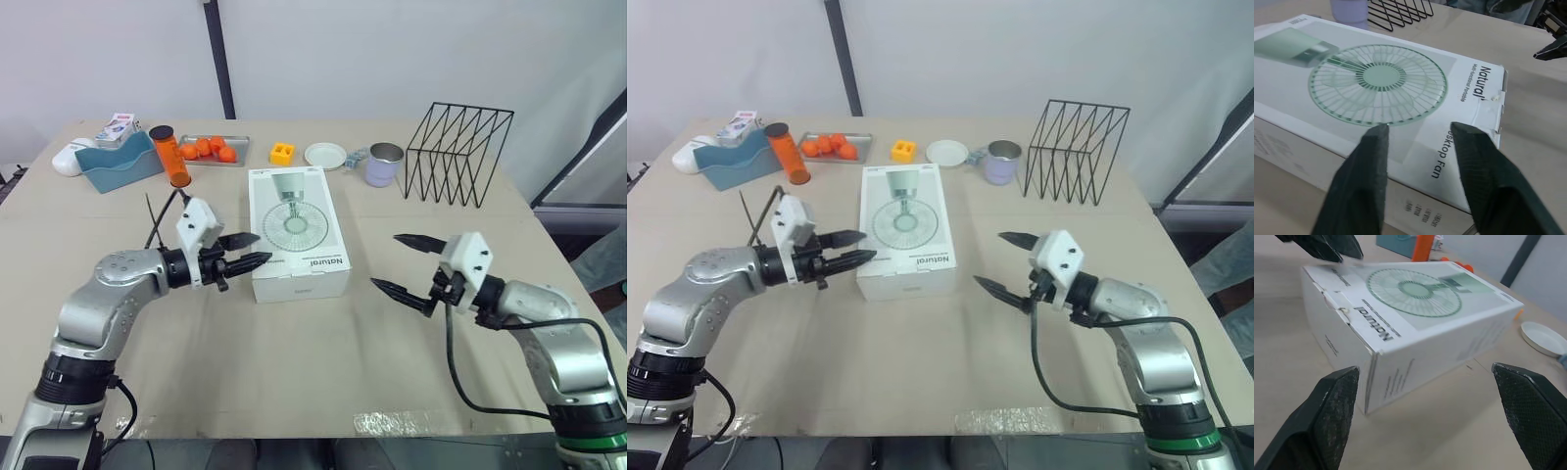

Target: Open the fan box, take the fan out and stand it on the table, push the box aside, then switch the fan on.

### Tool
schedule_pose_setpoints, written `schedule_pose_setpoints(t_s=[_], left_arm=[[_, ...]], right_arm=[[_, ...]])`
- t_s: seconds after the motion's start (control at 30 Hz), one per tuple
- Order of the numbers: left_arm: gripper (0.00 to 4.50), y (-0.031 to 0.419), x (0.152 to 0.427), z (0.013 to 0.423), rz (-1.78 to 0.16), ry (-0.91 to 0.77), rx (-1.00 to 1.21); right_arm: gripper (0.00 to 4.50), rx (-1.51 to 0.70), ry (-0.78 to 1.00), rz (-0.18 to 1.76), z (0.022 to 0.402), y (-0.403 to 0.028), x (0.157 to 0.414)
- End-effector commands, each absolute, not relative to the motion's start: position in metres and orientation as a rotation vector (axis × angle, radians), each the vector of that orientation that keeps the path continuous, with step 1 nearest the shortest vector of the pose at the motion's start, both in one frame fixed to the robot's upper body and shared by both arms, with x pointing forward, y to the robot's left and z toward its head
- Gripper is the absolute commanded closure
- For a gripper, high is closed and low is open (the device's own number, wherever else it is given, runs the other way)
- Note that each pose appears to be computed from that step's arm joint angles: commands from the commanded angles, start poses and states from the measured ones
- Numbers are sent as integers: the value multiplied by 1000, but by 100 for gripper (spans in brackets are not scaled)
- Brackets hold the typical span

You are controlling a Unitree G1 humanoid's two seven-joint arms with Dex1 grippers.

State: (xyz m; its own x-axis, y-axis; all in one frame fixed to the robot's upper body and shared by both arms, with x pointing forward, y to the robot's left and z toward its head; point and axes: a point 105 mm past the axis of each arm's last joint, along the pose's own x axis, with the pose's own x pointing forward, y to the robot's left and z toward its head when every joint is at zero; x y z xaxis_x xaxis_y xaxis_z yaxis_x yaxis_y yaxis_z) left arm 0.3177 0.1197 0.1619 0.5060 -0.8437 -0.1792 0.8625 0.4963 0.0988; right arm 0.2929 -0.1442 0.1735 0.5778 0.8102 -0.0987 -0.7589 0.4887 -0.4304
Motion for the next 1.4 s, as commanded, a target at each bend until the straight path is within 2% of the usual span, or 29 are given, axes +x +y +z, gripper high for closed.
schedule_pose_setpoints(t_s=[0.03,0.1,0.37,0.63,1.4], left_arm=[[389,117,318,159,-1036,126,231],[447,115,317,154,-1038,143,230],[447,110,317,144,-1040,180,238],[447,104,302,142,-1118,228,217],[447,110,312,124,-1042,281,242]], right_arm=[[0,-501,-175,985,188,-128,290],[0,-508,-178,997,190,-121,290],[0,-539,-184,1038,187,-95,293],[0,-600,-192,1073,183,-74,299],[0,-667,-217,1069,176,-55,314]])
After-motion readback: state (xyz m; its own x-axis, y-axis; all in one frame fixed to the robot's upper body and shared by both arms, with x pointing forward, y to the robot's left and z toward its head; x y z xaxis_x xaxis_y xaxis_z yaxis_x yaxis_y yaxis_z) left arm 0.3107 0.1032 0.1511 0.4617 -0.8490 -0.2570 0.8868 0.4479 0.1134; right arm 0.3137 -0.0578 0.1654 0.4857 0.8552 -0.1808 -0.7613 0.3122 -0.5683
